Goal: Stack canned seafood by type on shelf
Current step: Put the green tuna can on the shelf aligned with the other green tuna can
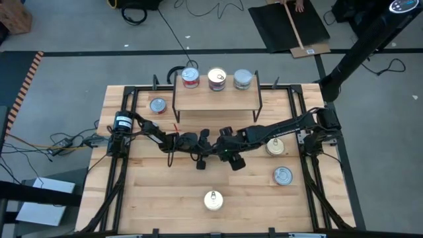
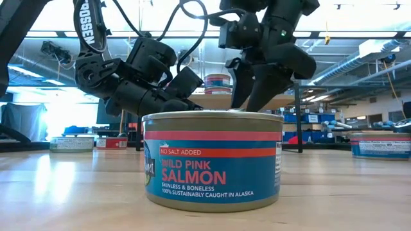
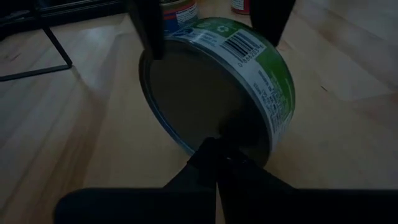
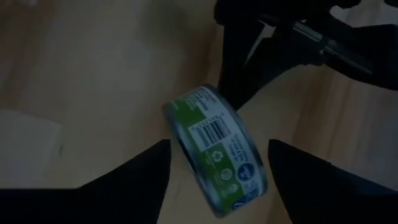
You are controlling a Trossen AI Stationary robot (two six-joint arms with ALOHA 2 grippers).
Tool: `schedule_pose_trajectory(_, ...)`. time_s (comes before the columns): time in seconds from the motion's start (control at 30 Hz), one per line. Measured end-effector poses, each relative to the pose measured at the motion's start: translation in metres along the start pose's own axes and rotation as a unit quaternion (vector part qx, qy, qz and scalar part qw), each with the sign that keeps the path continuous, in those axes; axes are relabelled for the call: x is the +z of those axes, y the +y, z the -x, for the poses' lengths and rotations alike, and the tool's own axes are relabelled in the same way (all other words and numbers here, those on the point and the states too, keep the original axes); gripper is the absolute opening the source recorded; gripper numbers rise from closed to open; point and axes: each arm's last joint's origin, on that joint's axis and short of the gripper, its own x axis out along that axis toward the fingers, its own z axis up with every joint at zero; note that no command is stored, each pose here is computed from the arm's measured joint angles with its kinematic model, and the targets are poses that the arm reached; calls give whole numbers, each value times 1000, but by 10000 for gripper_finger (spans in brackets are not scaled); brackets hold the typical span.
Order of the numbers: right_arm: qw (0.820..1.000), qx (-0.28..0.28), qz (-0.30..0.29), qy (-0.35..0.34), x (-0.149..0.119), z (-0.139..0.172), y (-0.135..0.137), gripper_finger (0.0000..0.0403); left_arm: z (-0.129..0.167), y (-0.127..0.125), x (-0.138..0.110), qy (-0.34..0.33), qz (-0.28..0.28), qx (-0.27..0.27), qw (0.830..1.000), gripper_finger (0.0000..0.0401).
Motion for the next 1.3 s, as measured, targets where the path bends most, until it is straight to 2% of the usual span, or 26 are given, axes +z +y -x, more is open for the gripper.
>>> schedule_pose_trajectory(0.33, 1000, 17, -17, 2, -2, 0, -2, 181, 0, 1, 2, -13, 0, 4, 1000, 7)
schedule_pose_trajectory(0.47, 999, 23, -26, -1, -2, 0, -3, 155, 5, 1, 6, -23, -1, 9, 1000, 7)
schedule_pose_trajectory(0.73, 999, -9, -36, -2, 5, 6, 5, 148, 47, 1, 13, -80, 17, 24, 996, 7)
schedule_pose_trajectory(1.13, 997, -47, -58, -24, 24, 25, 19, 118, 94, -10, -11, -126, 63, 45, 989, 7)
schedule_pose_trajectory(1.3, 990, 20, -138, -33, 26, 26, 20, 112, 98, -11, -13, -129, 74, 45, 988, 7)
